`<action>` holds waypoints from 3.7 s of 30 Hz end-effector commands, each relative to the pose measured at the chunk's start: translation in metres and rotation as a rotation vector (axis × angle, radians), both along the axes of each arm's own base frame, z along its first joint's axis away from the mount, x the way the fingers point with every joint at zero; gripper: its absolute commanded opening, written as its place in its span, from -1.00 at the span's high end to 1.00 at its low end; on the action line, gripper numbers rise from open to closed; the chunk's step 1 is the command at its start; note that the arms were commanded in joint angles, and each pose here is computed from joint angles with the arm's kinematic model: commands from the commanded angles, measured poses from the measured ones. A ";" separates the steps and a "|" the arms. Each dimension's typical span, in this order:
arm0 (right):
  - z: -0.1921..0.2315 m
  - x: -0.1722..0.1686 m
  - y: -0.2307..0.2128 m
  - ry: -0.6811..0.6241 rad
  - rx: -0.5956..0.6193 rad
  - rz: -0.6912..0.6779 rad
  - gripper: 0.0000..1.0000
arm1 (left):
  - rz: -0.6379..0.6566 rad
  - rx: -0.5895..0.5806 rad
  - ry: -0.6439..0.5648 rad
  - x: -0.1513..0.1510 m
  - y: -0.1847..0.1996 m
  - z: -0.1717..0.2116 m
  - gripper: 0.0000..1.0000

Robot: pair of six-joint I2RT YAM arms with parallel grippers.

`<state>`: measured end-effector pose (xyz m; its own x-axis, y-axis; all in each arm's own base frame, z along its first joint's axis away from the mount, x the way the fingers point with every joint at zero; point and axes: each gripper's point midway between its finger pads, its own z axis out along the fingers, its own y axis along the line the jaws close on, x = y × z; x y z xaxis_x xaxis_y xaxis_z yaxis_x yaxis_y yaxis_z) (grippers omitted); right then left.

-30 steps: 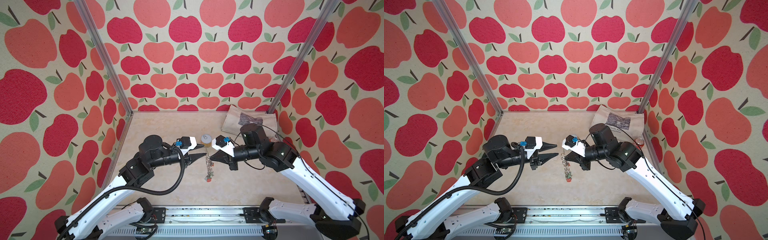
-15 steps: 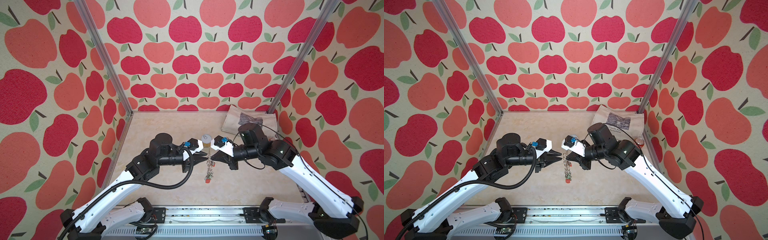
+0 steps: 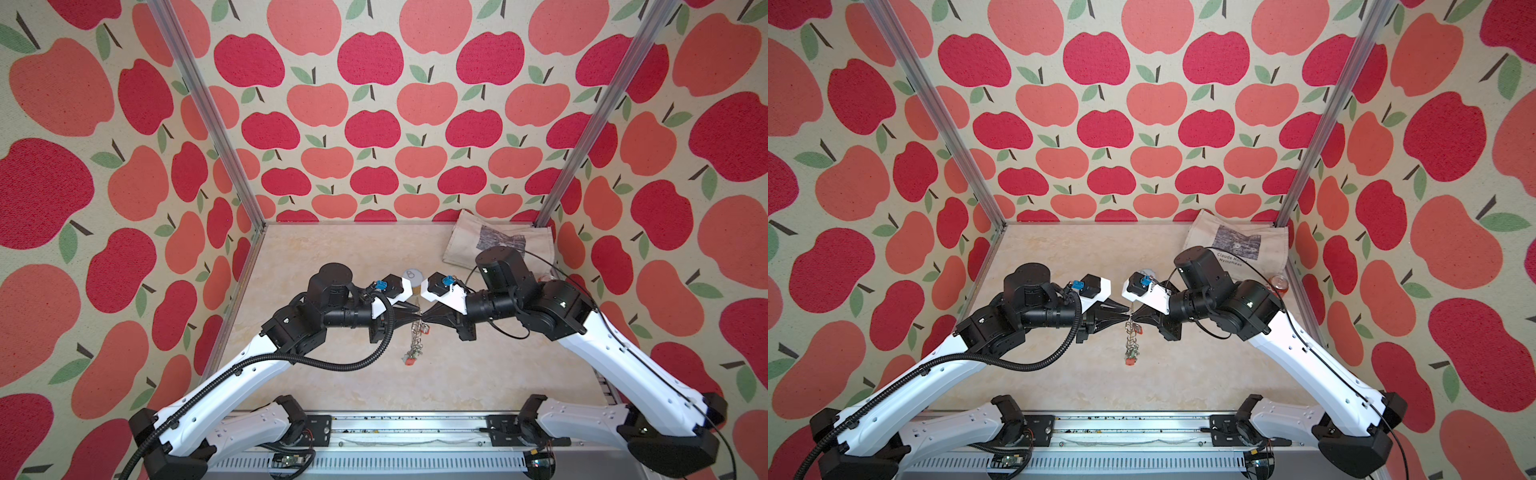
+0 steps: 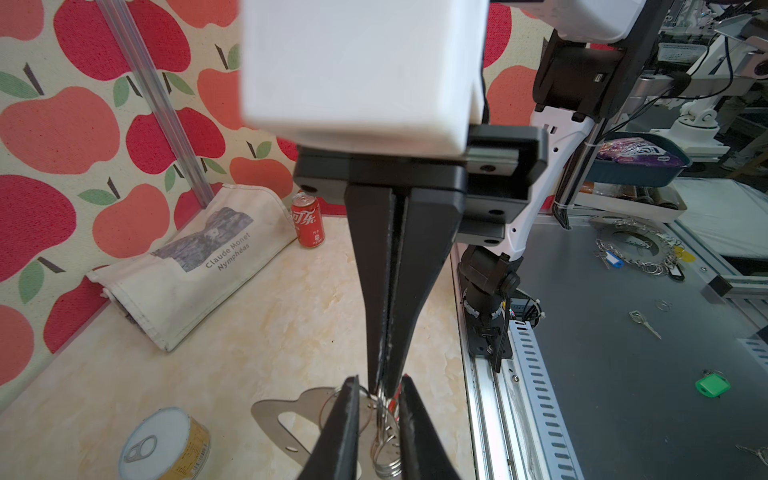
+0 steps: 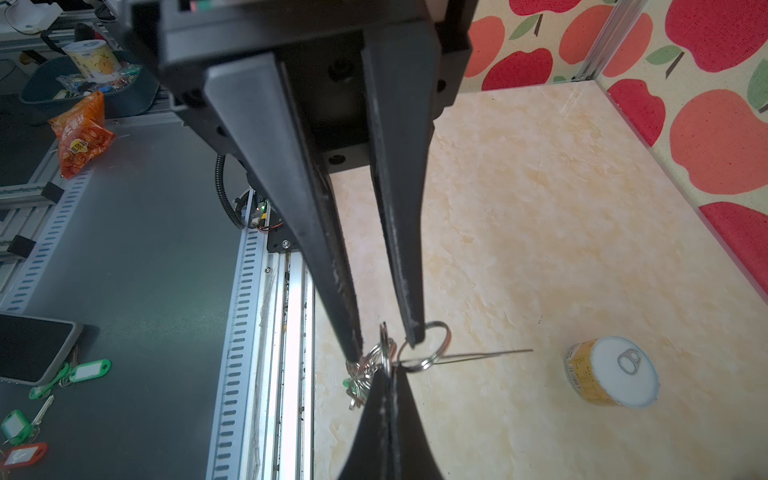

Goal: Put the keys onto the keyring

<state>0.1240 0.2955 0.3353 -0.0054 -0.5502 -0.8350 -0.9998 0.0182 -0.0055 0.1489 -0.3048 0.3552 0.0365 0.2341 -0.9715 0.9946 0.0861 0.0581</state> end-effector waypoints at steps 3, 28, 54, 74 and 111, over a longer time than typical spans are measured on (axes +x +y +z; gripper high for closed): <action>0.014 -0.007 0.001 -0.028 0.043 0.032 1.00 | -0.030 -0.022 0.012 -0.003 -0.004 0.008 0.59; 0.020 -0.004 -0.002 -0.067 0.072 0.006 1.00 | -0.062 0.024 0.074 -0.006 -0.010 -0.004 0.82; 0.021 -0.006 -0.009 -0.061 0.089 -0.019 0.48 | 0.060 -0.161 -0.038 0.006 0.009 0.025 1.00; 0.044 0.007 0.002 0.056 0.328 -0.030 0.59 | 0.046 -0.407 -0.115 0.005 0.020 0.053 1.00; 0.049 0.006 0.007 0.175 0.406 0.030 1.00 | 0.026 -0.475 -0.157 0.003 0.021 0.063 1.00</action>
<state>0.1306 0.3028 0.3863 -0.1468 -0.1775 -0.9731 -0.9873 -0.0342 0.1551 0.1548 -0.2884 0.4074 0.1577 -0.1873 -0.9696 0.9788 0.1595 0.1284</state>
